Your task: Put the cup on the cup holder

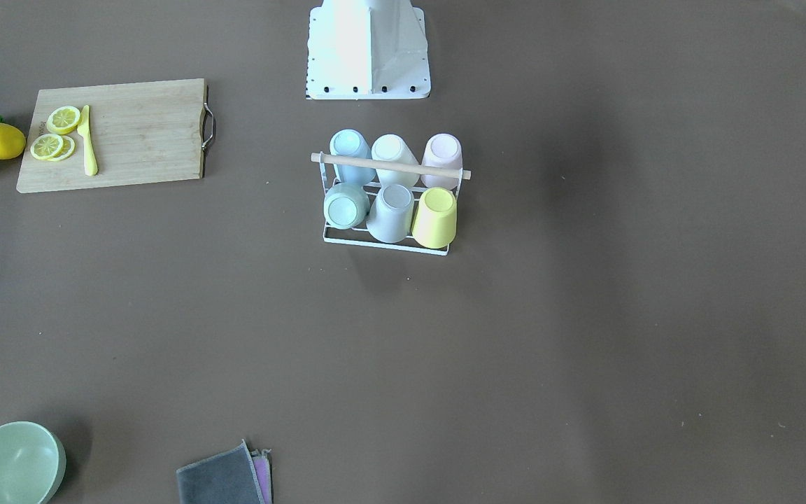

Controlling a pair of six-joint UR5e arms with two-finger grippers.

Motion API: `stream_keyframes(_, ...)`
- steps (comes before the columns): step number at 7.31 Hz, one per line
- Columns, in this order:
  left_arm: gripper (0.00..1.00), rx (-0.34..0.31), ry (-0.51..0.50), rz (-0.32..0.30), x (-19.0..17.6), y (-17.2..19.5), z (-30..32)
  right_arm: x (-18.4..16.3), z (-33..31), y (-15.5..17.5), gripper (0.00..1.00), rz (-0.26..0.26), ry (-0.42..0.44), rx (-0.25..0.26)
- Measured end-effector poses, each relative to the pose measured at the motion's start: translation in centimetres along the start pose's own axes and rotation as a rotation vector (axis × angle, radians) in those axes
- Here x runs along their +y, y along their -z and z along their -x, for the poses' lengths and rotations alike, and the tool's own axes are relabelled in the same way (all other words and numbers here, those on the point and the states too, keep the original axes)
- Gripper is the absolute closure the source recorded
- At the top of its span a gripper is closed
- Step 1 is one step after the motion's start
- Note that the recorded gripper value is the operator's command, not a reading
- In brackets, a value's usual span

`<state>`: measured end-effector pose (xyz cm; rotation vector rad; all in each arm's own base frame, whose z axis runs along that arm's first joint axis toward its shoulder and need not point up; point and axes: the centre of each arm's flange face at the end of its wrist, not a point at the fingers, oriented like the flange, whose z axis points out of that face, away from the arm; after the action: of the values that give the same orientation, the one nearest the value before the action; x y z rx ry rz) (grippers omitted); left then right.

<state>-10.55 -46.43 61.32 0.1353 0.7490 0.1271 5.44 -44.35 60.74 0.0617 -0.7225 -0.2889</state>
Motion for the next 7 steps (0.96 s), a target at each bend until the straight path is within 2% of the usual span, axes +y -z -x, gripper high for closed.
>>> stream_keyframes(7,0.01,0.000,-0.003,0.001,-0.02,-0.09,-0.01,0.49,-0.46,0.06,0.00,-0.003,-0.019,-0.004)
